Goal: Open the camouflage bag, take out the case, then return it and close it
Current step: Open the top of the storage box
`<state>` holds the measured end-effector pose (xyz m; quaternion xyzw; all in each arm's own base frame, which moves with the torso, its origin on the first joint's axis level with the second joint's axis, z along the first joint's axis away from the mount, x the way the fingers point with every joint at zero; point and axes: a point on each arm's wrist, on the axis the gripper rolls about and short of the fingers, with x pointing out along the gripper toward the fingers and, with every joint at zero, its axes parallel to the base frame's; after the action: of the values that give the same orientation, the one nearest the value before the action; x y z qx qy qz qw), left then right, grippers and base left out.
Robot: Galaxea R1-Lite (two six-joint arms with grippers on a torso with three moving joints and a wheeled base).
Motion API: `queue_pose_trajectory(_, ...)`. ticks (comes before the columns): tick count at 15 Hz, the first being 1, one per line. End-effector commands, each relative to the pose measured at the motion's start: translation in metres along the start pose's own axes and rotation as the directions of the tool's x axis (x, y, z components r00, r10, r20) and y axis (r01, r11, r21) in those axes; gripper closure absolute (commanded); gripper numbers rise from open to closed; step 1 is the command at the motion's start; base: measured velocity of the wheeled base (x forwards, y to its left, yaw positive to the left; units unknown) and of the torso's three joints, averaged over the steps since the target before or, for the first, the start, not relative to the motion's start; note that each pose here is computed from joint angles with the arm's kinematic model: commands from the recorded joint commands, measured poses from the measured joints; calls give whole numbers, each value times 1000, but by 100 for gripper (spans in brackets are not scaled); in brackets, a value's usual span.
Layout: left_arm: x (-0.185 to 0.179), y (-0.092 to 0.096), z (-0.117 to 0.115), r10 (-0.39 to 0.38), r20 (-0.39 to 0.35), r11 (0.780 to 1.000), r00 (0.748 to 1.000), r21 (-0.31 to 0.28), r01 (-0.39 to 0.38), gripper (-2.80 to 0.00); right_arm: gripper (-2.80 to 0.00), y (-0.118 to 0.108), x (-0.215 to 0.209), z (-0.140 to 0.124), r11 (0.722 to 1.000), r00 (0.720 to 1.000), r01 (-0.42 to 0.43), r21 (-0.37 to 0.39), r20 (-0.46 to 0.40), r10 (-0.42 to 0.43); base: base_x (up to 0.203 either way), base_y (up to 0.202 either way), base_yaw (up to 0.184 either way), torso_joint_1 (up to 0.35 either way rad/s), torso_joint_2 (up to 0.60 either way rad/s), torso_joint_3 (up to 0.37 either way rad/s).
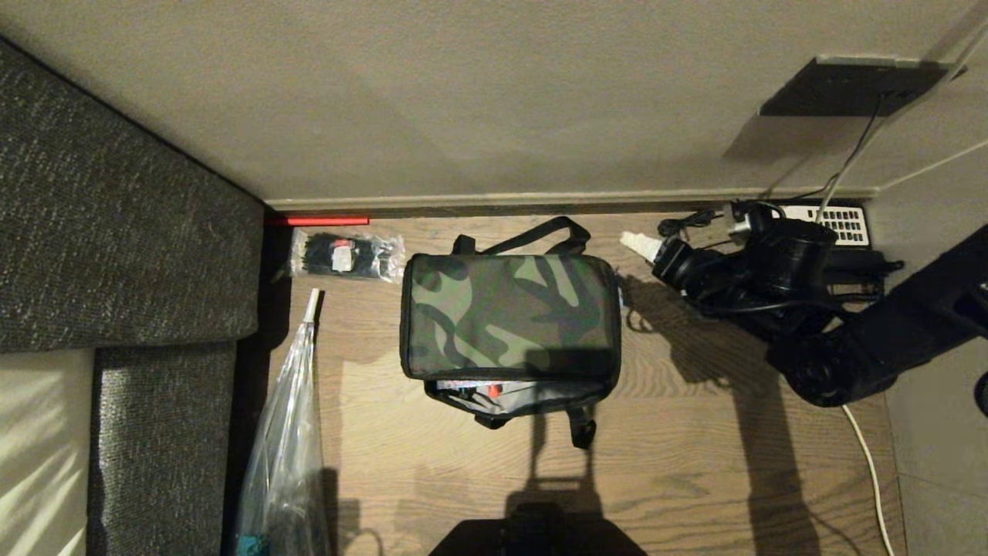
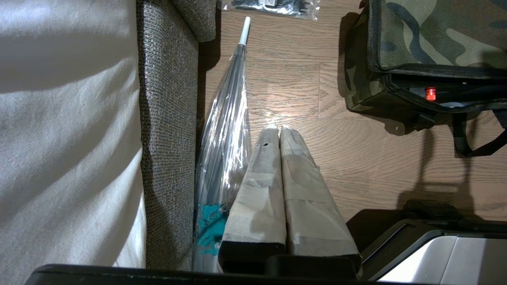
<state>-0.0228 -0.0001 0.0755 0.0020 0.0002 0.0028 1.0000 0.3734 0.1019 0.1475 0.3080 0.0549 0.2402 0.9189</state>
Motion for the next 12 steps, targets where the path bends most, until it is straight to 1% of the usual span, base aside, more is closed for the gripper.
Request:
queue_pose_trajectory(1,0,0,0,1,-1,1000,1000,-1,-1,0,-280,17,-29,3,994,997,24,102,-69,-17,0,0,0,0,0,0)
queue_pose_trajectory(3,0,0,0,1,-1,1000,1000,1,-1,0,-280,36,-29,-18,977,984,41,210,-178,-3,0,0,0,0,0,0)
queue_pose_trajectory(4,0,0,0,0,0,1000,1000,0,0,0,-280,42,-28,-26,966,977,52,254,-214,3,0,0,0,0,0,0)
queue_pose_trajectory(5,0,0,-1,0,-1,1000,1000,0,0,0,-280,45,-26,-33,962,972,59,266,-234,6,0,0,0,0,0,0)
queue_pose_trajectory(8,0,0,0,1,0,1000,1000,1,-1,0,-280,38,-15,-50,959,962,87,269,-273,-10,0,0,0,0,0,0)
queue_pose_trajectory(10,0,0,-1,1,-1,1000,1000,1,-1,0,-280,33,-3,-53,965,963,80,248,-269,-11,0,0,0,0,0,0)
queue_pose_trajectory(11,0,0,-1,1,-1,1000,1000,0,-1,0,-280,29,0,-56,969,962,85,231,-274,-19,0,0,0,0,0,0)
queue_pose_trajectory(12,0,0,-1,1,-1,1000,1000,0,-1,0,-280,24,2,-57,980,962,83,180,-272,-32,0,0,0,0,0,0)
